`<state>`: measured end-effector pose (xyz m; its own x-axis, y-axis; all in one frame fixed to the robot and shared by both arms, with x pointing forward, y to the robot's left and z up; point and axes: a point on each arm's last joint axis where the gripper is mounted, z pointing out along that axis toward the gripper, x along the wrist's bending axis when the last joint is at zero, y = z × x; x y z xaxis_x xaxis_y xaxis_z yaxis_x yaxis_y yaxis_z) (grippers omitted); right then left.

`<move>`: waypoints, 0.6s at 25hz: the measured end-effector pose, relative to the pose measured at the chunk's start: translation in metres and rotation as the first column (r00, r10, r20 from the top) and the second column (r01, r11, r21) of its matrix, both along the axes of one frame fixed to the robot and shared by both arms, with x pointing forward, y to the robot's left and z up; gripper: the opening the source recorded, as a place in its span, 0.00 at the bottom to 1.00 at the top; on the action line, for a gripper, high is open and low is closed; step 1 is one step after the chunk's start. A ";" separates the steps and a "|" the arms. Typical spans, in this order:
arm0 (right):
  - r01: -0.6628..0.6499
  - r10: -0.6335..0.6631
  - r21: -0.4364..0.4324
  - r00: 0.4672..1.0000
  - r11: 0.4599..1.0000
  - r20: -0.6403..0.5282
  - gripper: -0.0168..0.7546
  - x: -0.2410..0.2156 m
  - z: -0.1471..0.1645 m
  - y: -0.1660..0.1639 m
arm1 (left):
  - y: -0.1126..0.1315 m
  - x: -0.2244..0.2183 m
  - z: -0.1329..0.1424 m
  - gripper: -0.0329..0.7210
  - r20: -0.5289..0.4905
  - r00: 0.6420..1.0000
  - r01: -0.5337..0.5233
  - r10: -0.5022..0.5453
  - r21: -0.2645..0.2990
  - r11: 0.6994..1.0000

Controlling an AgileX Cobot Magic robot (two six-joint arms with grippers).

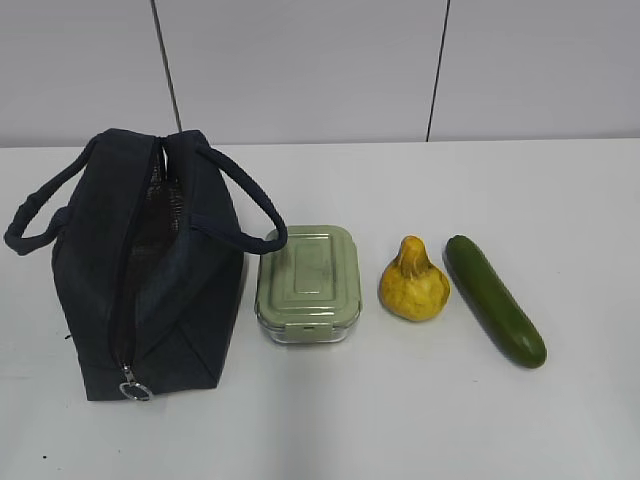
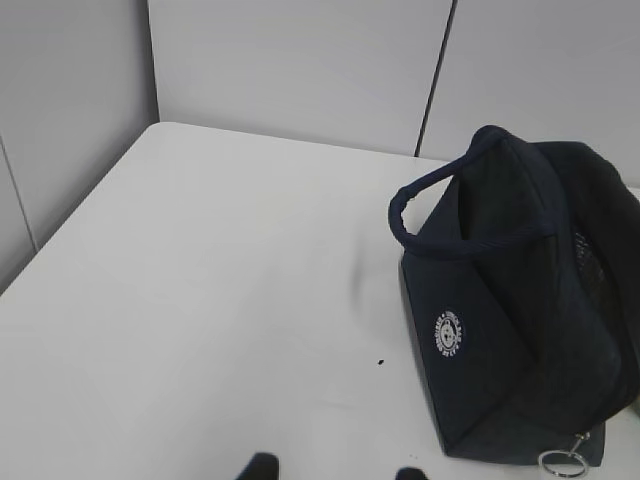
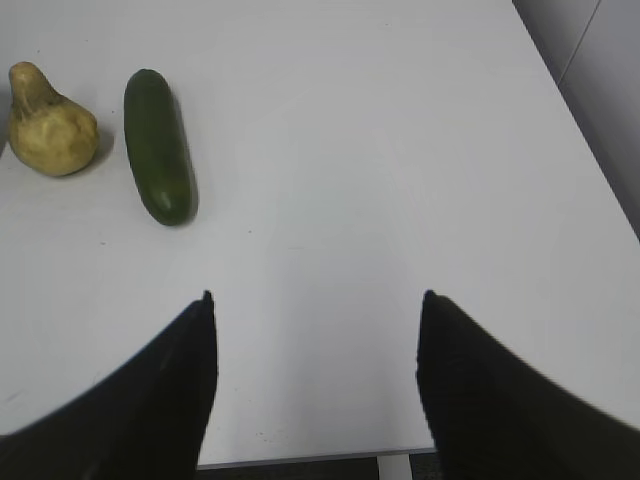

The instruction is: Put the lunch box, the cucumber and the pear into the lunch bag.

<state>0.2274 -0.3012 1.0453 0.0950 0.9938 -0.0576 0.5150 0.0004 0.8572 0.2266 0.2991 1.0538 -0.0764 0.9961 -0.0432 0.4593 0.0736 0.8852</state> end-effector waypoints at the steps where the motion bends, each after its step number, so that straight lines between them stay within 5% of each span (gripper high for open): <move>1: 0.000 0.000 0.000 1.000 1.000 0.000 0.66 0.000 0.000 0.000 | 0.000 0.000 0.000 0.35 0.000 1.000 0.000 0.000 0.000 1.000; 15: 0.000 0.000 0.000 1.000 1.000 0.000 0.66 0.000 0.000 0.000 | 0.000 0.000 0.000 0.35 0.000 1.000 0.000 0.000 0.000 1.000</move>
<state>0.2274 -0.3012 1.0453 0.0950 0.9938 -0.0576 0.5150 0.0004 0.8572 0.2266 0.2991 1.0538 -0.0764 0.9961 -0.0432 0.4593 0.0736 0.8852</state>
